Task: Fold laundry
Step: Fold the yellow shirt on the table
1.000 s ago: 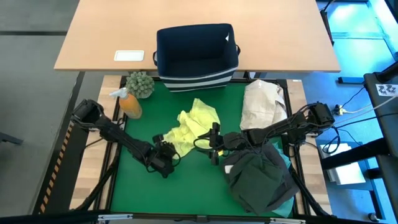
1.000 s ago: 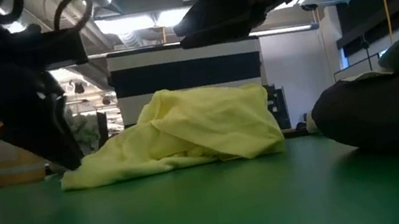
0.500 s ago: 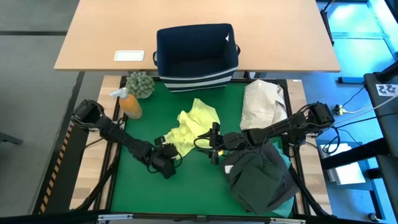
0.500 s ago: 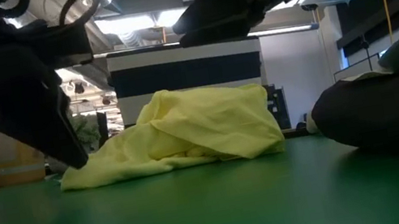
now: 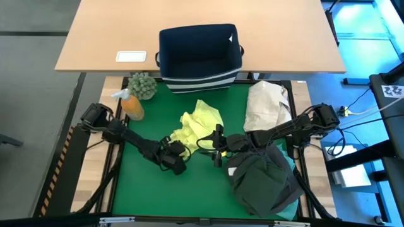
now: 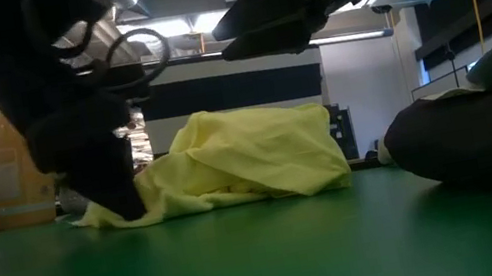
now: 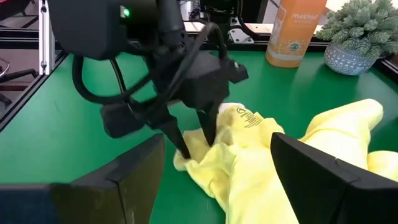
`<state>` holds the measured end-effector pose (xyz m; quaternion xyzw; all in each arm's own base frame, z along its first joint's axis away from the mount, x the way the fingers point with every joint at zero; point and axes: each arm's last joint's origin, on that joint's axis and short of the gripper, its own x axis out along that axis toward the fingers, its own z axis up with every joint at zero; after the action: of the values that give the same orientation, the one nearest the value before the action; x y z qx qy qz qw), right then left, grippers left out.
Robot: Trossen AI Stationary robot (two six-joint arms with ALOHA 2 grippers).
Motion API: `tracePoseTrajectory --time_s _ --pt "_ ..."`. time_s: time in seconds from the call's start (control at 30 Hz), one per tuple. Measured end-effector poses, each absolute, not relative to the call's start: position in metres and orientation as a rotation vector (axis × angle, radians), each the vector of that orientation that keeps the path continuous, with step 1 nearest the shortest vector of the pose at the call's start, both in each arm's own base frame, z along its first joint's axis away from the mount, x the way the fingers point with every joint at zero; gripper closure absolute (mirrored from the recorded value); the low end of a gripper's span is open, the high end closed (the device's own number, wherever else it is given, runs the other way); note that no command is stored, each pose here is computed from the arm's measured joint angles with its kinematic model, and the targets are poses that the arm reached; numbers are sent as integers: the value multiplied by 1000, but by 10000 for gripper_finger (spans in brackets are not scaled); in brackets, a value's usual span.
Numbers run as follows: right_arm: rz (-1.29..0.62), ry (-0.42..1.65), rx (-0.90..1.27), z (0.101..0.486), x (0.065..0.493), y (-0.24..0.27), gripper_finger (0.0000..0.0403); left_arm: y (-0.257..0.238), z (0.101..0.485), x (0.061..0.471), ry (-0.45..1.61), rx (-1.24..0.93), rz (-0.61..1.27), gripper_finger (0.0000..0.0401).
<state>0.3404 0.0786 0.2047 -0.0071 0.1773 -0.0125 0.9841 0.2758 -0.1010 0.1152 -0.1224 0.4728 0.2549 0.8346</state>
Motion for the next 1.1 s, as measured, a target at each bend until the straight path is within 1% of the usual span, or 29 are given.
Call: tracePoseTrajectory --time_s 0.07,0.1,0.17,0.27,0.3,0.43,0.5,0.6,0.7,0.87,1.1 --pt "-25 358 -14 205 340 79 111 -100 110 281 1028 -239 481 240" --pt "-25 361 -15 204 340 79 111 -101 109 283 1033 -231 439 255" --pt "-25 377 -19 203 340 78 111 -102 109 286 1038 -203 381 295" --pt "-27 408 -25 200 338 78 111 -101 115 287 1034 -182 304 373" --pt "-27 420 -29 199 338 78 111 -100 117 288 1029 -180 287 385" --pt "-35 460 -41 195 336 78 111 -102 128 286 1042 -163 236 393" --pt "-84 487 -66 193 335 76 111 -107 138 285 1035 -129 233 395" --pt "-179 569 -105 185 330 72 111 -115 161 286 1011 -48 288 396" --pt "-240 627 -115 180 325 69 111 -124 179 282 1048 14 355 397" --pt "-259 628 -93 179 325 69 111 -141 204 278 1042 65 403 399" --pt "-301 674 -92 175 321 67 111 -158 233 275 955 141 434 399"
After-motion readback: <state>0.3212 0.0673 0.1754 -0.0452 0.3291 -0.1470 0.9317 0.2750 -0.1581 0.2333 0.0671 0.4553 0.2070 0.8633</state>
